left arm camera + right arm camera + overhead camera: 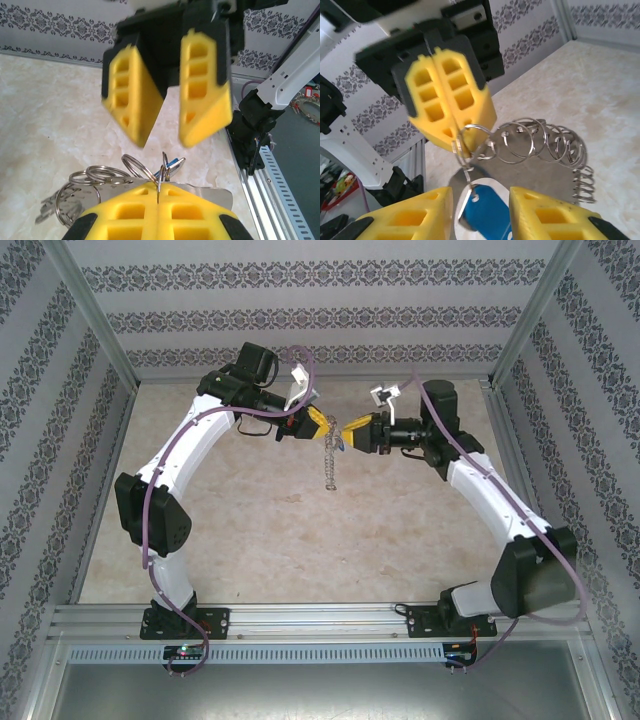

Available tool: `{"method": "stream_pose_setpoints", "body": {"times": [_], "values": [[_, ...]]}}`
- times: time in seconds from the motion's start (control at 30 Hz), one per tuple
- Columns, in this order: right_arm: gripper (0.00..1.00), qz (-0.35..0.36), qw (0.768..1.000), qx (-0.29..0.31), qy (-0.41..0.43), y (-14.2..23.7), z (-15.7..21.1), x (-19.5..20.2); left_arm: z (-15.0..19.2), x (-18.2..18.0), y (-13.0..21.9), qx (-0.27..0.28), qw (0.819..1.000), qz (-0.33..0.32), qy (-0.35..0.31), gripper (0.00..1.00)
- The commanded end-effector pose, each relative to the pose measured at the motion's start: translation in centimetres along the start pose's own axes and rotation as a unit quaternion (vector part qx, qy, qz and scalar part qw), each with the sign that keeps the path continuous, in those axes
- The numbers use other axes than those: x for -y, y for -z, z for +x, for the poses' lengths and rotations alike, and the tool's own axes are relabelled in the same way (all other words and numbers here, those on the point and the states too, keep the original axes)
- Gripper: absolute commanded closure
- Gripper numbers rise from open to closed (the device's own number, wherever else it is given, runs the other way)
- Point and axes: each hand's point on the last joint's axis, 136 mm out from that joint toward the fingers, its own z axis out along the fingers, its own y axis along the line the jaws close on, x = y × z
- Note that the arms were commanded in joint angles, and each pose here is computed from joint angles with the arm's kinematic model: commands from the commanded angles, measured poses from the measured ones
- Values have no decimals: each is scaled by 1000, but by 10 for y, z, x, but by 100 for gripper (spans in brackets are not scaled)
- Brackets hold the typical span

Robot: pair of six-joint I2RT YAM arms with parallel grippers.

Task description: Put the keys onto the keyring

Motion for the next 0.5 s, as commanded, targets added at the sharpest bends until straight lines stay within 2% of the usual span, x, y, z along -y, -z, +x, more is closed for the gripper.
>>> {"method": "stream_pose_setpoints", "body": {"times": [0.0,0.47], "values": [[65,4,999,14,28,8,-9,-15,-22,16,7,27,999,12,-34,100],[63,-41,998,4,52,-12,-29,-25,-22,18,7,29,999,20,-32,100]]}}
